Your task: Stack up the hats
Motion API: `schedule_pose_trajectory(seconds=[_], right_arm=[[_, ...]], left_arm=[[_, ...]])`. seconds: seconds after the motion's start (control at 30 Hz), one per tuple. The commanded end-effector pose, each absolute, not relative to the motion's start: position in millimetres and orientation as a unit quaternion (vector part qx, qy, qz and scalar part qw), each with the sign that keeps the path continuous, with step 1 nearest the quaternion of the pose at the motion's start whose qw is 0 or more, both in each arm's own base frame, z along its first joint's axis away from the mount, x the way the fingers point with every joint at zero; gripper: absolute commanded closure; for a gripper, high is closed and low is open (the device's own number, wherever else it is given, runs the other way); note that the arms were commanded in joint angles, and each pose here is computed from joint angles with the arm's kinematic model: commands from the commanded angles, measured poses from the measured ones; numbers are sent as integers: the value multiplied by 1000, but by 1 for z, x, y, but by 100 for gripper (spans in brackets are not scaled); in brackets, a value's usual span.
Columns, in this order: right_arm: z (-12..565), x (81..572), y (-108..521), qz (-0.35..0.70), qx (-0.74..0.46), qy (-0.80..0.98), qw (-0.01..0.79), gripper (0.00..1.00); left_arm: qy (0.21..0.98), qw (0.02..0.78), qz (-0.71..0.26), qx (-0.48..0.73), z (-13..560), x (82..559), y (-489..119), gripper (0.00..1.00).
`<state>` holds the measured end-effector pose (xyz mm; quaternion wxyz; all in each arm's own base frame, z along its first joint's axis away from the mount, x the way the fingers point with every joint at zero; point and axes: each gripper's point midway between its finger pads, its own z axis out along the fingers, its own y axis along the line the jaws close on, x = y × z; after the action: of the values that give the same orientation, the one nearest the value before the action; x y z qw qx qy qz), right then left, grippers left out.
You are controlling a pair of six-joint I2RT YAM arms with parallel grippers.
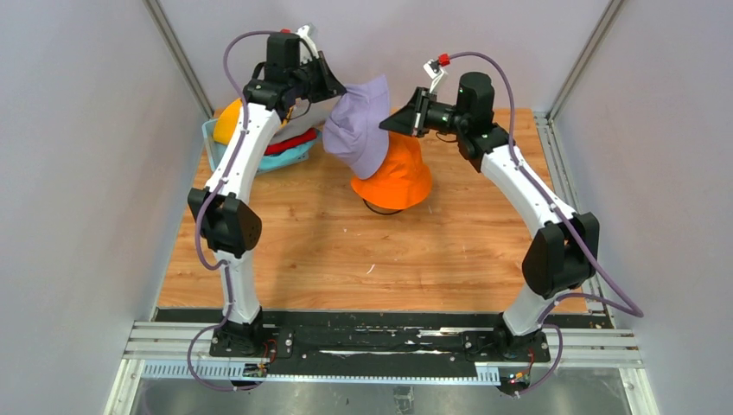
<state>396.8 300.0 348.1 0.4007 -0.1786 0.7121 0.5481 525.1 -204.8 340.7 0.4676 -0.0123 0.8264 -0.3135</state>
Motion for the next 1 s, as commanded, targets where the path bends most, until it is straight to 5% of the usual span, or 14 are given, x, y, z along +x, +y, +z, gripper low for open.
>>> schedule_pose_trajectory(seconds=[0.0, 0.43, 0.53, 0.7, 0.97], right_arm=[[363, 377, 287, 544, -185, 706, 414, 99], [321, 370, 229, 496, -127, 754, 411, 99], [303, 369, 216, 481, -111, 769, 405, 99], [268, 374, 199, 459, -86, 794, 390, 99], [228, 383, 190, 439, -69, 817, 368, 99]], left_arm=[[830, 466, -307, -1, 336, 528, -218, 100], [836, 450, -313, 31, 330, 514, -261, 98], [836, 450, -312, 37, 330, 510, -264, 84], [837, 467, -284, 37, 336, 506, -251, 42], [826, 521, -213, 24, 367, 493, -214, 28]])
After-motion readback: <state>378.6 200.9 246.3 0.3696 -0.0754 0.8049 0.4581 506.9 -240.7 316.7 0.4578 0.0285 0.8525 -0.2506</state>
